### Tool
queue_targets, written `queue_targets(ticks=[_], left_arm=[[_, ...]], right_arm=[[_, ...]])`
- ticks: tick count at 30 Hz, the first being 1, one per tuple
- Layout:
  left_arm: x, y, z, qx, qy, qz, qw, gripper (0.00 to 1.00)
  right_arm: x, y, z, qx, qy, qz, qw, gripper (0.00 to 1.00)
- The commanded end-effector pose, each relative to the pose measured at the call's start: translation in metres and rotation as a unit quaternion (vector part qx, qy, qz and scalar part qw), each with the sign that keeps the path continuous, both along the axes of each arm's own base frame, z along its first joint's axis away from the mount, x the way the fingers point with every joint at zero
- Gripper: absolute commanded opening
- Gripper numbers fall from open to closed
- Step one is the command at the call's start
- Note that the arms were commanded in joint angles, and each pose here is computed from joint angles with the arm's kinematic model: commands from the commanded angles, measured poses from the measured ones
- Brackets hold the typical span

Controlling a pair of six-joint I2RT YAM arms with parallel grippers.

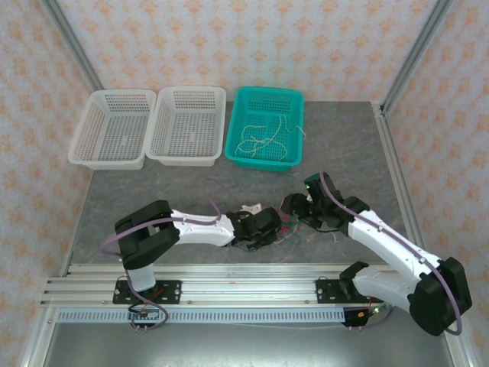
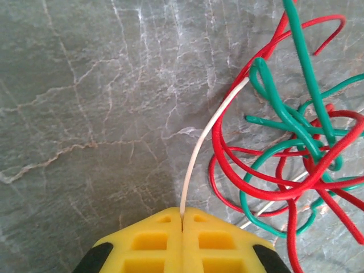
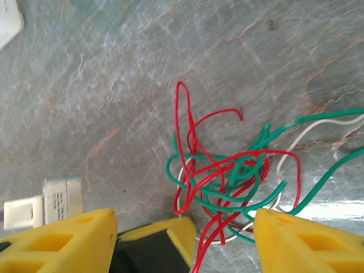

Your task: Untangle the cables

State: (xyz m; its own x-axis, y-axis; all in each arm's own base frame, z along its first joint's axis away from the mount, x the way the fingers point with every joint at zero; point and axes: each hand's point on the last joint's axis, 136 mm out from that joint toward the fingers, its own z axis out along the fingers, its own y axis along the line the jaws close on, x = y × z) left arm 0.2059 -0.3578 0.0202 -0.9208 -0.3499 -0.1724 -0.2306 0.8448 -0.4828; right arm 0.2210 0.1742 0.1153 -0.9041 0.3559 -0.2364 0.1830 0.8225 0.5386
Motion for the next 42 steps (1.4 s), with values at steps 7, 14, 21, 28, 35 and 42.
queue_targets(ticks=[7,14,21,28,35,42], left_arm=[[0.014,0.036,0.039,0.036,-0.085,0.020,0.996,0.00],[0.013,0.066,0.053,0.047,-0.118,0.044,0.991,0.00],[0.034,0.121,0.108,0.084,-0.190,0.078,0.975,0.00],[0.054,0.198,0.161,0.115,-0.239,0.118,0.957,0.00],[0.054,0.199,0.184,0.099,-0.267,0.093,0.954,0.00],[0.056,0.190,0.191,0.084,-0.276,0.079,0.954,0.00]], right_arm=[[0.001,0.023,-0.014,-0.059,-0.010,0.017,0.998,0.67],[-0.005,-0.015,-0.073,-0.203,0.031,-0.033,0.978,0.60],[-0.006,-0.059,-0.081,-0.278,0.002,-0.090,0.956,0.57],[-0.003,-0.080,-0.072,-0.311,-0.014,-0.119,0.943,0.59],[0.024,-0.026,-0.012,-0.219,-0.089,-0.038,0.971,0.65],[0.038,0.008,0.013,-0.170,-0.129,0.000,0.977,0.62]])
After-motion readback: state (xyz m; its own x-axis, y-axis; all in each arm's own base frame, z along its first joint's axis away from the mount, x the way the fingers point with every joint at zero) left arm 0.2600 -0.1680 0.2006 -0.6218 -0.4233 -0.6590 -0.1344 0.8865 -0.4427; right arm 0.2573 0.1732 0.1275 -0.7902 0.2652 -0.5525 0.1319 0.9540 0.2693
